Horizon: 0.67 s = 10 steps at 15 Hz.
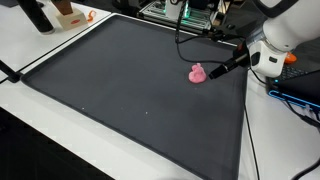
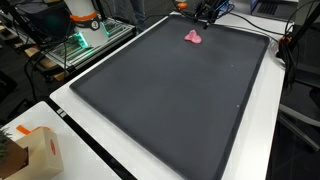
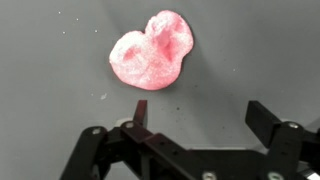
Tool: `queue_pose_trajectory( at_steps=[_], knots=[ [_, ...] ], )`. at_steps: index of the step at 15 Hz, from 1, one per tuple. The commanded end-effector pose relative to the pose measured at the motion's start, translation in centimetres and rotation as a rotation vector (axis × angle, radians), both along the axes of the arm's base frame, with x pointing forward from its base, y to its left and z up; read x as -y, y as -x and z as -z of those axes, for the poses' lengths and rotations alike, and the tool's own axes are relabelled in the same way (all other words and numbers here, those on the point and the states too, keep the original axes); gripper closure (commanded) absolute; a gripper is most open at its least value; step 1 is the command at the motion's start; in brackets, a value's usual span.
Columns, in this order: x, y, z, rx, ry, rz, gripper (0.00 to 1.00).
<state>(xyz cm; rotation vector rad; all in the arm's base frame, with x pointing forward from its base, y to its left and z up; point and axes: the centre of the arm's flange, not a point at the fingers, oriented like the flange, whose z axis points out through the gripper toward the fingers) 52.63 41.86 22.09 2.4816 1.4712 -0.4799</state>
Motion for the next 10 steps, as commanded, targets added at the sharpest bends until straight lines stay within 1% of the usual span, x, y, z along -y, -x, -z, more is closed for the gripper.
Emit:
queue_pose_trajectory(
  at_steps=[1,7,10],
  knots=[
    [-1.2,-1.6,0.9,-0.016,0.039,-0.003,0.00],
    [-0.4,-3.7,1.3,-0.023,0.050,0.087,0.00],
    [0.4,-4.7,1.5,-0.017,0.052,0.158,0.00]
  ],
)
